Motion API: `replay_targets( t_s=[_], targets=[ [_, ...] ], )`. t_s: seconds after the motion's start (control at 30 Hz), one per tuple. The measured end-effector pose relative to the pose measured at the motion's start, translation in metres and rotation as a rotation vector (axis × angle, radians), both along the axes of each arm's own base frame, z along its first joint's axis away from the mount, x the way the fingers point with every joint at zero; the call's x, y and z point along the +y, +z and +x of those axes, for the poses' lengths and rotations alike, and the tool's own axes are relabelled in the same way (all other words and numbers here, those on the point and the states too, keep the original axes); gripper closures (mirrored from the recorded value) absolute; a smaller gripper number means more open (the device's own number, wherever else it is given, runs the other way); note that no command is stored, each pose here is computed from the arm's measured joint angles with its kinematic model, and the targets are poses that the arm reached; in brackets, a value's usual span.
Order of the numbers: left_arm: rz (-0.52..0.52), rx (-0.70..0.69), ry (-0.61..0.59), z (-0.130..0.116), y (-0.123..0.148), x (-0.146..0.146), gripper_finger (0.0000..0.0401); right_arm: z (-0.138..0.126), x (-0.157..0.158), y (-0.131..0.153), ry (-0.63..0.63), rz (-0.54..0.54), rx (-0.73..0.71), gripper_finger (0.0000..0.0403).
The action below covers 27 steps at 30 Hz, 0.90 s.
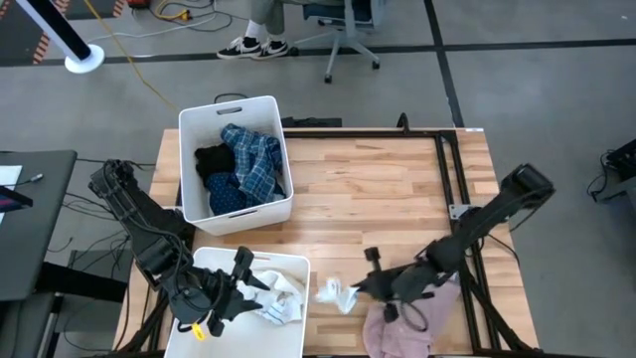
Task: Sort clothes
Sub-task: Put the white sock into the bottom white laundry organizer
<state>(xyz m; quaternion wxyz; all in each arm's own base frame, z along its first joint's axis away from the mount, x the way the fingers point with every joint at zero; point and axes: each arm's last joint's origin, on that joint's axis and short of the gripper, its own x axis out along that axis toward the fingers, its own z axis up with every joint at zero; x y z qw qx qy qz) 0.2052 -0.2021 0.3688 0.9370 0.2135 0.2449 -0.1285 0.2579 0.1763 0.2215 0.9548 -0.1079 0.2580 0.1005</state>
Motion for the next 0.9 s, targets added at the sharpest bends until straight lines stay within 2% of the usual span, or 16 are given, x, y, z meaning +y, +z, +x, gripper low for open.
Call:
replay_targets(
  t_s=[0.3,0.4,0.57,0.9],
  targets=[
    [0.08,-0.15,0.034,0.014,0.012,0.006,0.0211,-0.028,-0.039,0.088,-0.048,-0.098,-0.338,0.0402],
    [0.082,-0.204,0.048,0.022,0.017,0.011,0.0211,-0.029,-0.049,0.112,-0.065,-0.131,-0.443,0.0403],
    [0.089,-0.263,0.098,0.038,0.024,0.027,0.0211,-0.025,-0.059,0.146,-0.086,-0.198,-0.528,0.0403],
    [-0.025,-0.393,0.125,0.068,0.041,0.062,0.0208,-0.024,-0.061,0.205,-0.066,-0.292,-0.676,0.0403]
  ],
)
